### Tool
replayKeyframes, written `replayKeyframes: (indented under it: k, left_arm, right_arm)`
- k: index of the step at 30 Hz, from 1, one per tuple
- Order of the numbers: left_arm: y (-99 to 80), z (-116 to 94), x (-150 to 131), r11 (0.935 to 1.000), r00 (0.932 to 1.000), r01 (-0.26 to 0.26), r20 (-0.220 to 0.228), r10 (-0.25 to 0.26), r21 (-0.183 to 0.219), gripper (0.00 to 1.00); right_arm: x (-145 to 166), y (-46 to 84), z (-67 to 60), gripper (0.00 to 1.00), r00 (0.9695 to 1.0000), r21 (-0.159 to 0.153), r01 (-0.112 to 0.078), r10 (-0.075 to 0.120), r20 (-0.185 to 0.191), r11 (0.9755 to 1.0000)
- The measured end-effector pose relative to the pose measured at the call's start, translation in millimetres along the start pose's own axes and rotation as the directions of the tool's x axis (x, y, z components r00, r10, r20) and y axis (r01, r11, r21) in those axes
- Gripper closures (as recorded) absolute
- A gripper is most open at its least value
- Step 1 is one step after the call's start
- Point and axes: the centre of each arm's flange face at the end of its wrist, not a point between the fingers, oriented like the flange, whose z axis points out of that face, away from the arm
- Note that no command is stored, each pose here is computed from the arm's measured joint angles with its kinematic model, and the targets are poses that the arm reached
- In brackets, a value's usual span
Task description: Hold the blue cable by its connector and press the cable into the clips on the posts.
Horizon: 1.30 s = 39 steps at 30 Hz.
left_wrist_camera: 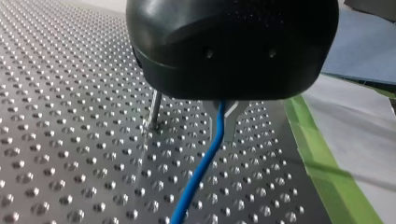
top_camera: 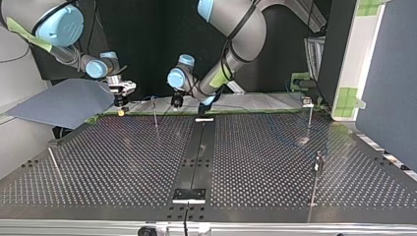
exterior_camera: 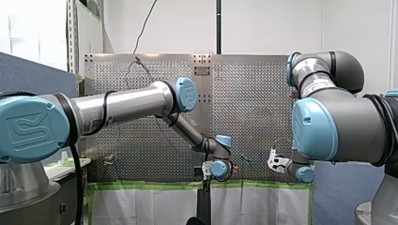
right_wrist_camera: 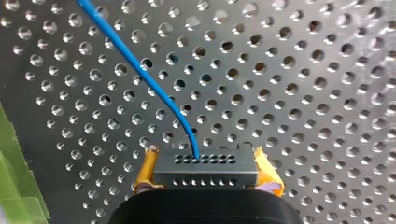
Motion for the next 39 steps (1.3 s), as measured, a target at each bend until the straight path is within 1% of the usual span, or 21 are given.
replayKeyframes:
  k: [6,17,25,39]
  left_arm:
    - [7.0,7.8,-8.1,0.9999,0.9999,0.008,0.012,-0.007,-0.009,1.00]
    - [3.2,17.7,-25.7,0.9992,0.9981,0.039,0.049,-0.038,-0.007,1.00]
    - [2.3,22.0,-34.3,0.9984,0.9963,0.055,0.067,-0.054,-0.014,1.00]
    - [6.9,24.5,-37.2,0.9978,0.9957,0.059,0.073,-0.057,-0.030,1.00]
  right_arm:
    - [4.4,2.8,11.0,1.00,0.9999,0.003,0.010,-0.010,-0.006,0.9999]
    - [13.2,3.8,22.9,1.00,0.9996,0.010,0.019,-0.019,-0.023,0.9998]
    - [18.0,4.6,28.7,1.00,0.9994,0.013,0.021,-0.020,-0.028,0.9997]
    - [21.7,5.2,32.8,1.00,0.9991,0.017,0.021,-0.021,-0.036,0.9996]
